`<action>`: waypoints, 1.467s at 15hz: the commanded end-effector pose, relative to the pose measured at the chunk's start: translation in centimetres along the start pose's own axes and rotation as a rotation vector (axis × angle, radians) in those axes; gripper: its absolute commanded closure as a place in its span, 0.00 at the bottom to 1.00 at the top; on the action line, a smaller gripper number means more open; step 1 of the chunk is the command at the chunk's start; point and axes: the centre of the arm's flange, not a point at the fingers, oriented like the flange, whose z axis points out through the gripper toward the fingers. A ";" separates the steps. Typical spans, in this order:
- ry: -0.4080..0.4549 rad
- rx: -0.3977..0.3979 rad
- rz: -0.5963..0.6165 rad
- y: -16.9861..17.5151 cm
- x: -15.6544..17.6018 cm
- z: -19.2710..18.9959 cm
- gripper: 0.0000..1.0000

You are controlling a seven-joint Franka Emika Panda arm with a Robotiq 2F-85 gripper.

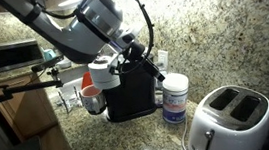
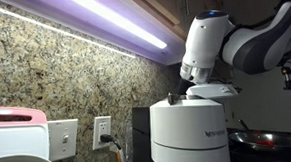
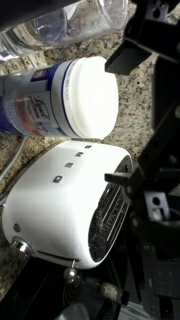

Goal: Place the Lysol container on its side

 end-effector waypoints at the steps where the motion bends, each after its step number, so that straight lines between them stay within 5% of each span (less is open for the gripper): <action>1: 0.038 0.030 0.047 -1.0 1.6 -1.5 0.00; 13: -0.012 -0.011 0.214 -1.8 4.6 1.1 0.00; 19: -0.186 -0.006 0.230 -2.3 4.7 2.1 0.00; 22: -0.199 -0.012 0.228 -2.2 3.5 2.1 0.00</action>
